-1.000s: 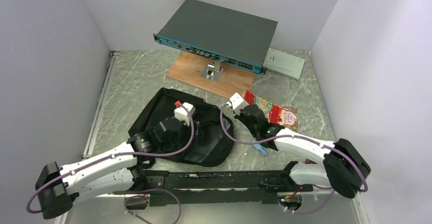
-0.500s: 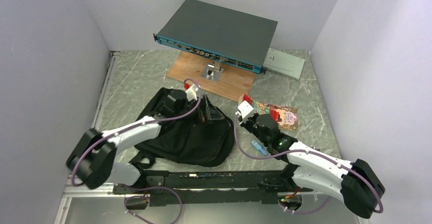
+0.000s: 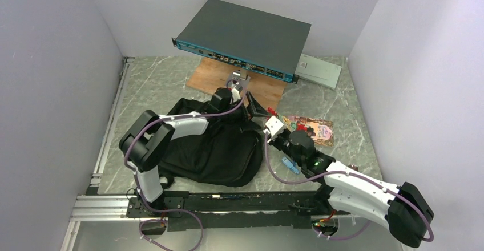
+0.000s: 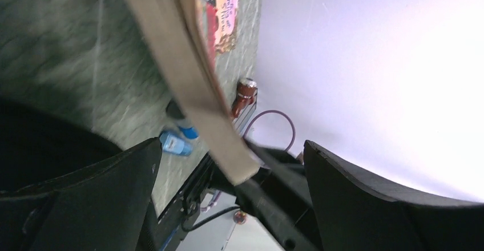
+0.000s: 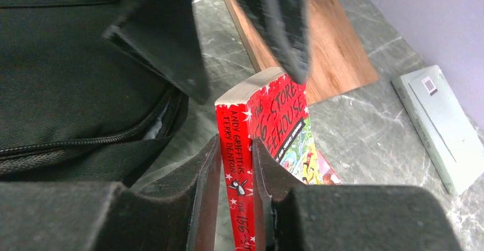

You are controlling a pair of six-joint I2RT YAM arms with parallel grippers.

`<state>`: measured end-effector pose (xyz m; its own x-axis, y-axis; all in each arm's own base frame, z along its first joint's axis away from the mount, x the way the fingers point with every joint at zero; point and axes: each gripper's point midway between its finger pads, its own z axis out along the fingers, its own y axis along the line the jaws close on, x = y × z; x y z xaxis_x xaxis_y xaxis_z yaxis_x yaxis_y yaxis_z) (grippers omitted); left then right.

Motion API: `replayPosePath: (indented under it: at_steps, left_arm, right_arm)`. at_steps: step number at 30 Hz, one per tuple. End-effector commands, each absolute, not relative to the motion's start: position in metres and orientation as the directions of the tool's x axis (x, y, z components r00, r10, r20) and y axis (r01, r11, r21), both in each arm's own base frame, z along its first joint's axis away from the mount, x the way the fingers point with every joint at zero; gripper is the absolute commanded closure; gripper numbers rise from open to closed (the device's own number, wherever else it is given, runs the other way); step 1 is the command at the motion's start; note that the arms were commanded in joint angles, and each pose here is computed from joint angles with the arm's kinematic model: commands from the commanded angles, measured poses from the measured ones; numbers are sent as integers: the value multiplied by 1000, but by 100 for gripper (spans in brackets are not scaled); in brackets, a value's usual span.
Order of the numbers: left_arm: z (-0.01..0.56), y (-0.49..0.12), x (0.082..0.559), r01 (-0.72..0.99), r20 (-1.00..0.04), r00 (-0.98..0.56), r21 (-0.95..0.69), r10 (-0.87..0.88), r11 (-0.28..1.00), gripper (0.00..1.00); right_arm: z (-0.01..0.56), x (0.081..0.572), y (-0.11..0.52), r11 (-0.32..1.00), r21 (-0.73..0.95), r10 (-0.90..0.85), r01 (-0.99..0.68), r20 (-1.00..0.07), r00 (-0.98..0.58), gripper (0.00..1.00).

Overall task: Pack the student bag
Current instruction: Pick up the book from the center of the board.

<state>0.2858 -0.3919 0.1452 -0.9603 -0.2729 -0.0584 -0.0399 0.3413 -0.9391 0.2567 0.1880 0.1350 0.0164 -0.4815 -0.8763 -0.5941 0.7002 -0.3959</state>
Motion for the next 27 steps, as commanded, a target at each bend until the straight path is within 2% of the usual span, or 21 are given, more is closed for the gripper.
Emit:
replayPosePath:
  at_steps: [1,7,9,11,13,14,15,17,18,21,23,27]
  left_arm:
    - [158,-417,292,-40,-37,-969,-951,-242,305,2]
    - [141,-433,283,-112,44,-973,-947,-225,300,8]
    - [137,-436,280,-113,42,-972,-946,-231,303,15]
    - [136,-437,280,-108,37,-972,-947,-231,302,29]
    - [139,-436,281,-94,25,-971,-954,-238,284,47]
    - [140,-434,280,-86,15,-969,-955,-246,282,54]
    - [143,-432,280,-62,-10,-968,-958,-249,279,60]
    - [145,-428,279,-24,-50,-968,-957,-246,288,75]
    - [145,-427,278,-11,-63,-969,-955,-240,295,81]
    - [150,-423,275,16,-82,-971,-959,-223,284,95]
    - [156,-419,271,42,-105,-970,-960,-218,275,100]
    - [173,-405,278,153,-222,-950,-945,-221,289,100]
  right_arm:
    - [159,254,200,703,-402,-429,-587,-898,101,100]
    - [161,248,203,688,-440,-461,-577,-879,121,100]
    - [160,247,206,677,-451,-471,-581,-873,128,100]
    - [160,244,210,661,-462,-484,-591,-864,135,100]
    - [159,240,215,645,-462,-496,-609,-859,126,100]
    - [158,238,216,646,-454,-496,-614,-861,114,95]
    - [157,234,217,645,-446,-492,-620,-864,110,86]
    - [157,231,217,666,-415,-464,-620,-881,91,60]
    - [157,231,216,680,-396,-453,-617,-889,71,50]
    - [156,227,216,697,-333,-449,-635,-893,-25,3]
    - [158,220,216,716,-266,-430,-646,-896,-108,0]
    - [182,213,207,839,-34,-218,-543,-936,-277,0]
